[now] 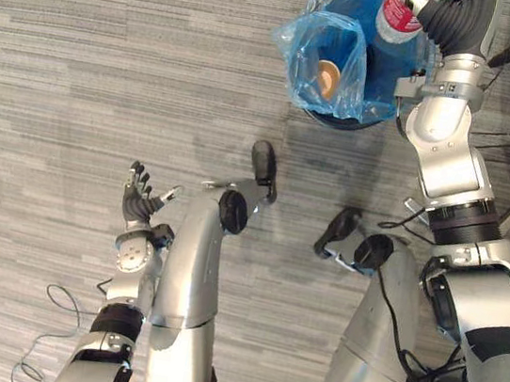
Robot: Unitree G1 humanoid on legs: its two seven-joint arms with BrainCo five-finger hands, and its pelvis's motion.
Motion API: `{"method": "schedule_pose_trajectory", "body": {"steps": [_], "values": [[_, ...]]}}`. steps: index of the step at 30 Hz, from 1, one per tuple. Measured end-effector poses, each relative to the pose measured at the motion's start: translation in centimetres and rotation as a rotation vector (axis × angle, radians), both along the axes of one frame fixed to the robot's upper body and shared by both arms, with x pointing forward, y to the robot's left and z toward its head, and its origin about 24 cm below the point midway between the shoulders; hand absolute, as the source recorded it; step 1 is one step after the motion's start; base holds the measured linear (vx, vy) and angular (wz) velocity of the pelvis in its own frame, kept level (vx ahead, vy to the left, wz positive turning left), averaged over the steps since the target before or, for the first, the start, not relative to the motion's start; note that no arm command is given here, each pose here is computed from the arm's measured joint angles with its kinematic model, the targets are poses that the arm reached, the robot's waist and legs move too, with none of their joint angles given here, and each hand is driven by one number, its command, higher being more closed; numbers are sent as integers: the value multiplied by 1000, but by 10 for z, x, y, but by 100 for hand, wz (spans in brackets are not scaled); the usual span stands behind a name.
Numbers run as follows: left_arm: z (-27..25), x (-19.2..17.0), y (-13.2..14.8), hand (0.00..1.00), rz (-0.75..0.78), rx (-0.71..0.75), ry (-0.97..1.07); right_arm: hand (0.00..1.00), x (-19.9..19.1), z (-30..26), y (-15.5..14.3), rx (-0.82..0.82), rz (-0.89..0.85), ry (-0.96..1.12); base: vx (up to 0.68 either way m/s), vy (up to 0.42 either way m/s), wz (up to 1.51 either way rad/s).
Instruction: Gather rubbish on tea table into small bin, then transfer packed bag to large trash can.
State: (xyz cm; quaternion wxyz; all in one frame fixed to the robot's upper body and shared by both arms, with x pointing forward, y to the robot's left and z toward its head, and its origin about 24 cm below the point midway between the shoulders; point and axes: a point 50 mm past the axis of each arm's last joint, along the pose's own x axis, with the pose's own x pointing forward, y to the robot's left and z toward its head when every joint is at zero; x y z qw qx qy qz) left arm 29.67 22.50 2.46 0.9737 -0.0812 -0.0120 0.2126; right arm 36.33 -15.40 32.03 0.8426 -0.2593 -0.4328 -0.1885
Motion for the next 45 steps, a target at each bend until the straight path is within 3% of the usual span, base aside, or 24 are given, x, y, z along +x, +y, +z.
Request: {"method": "schedule_pose_trajectory", "body": {"steps": [7, 16, 26, 27, 36, 45], "values": [[-2, -1, 4, 0, 6, 11, 15, 0, 4, -21, 10, -41, 43, 75, -31, 6, -4], [-4, -2, 8, 0, 9, 22, 29, 0, 16, -80, 39, -280, 112, 294, -29, -2, -3], [-4, -1, 7, 0, -7, 27, 25, 0, 27, -116, 50, -413, 91, 448, -29, 0, 0], [-4, -1, 7, 0, -10, 28, 25, 100, 29, -124, 50, -443, 83, 484, -44, 0, 3], [-3, 0, 6, 0, -15, 25, 21, 100, 33, -151, 61, -562, 71, 601, -42, -7, 2], [-2, 2, 3, 0, -37, 31, 18, 100, 24, -141, 62, -480, 138, 547, -32, -1, 0]]}}
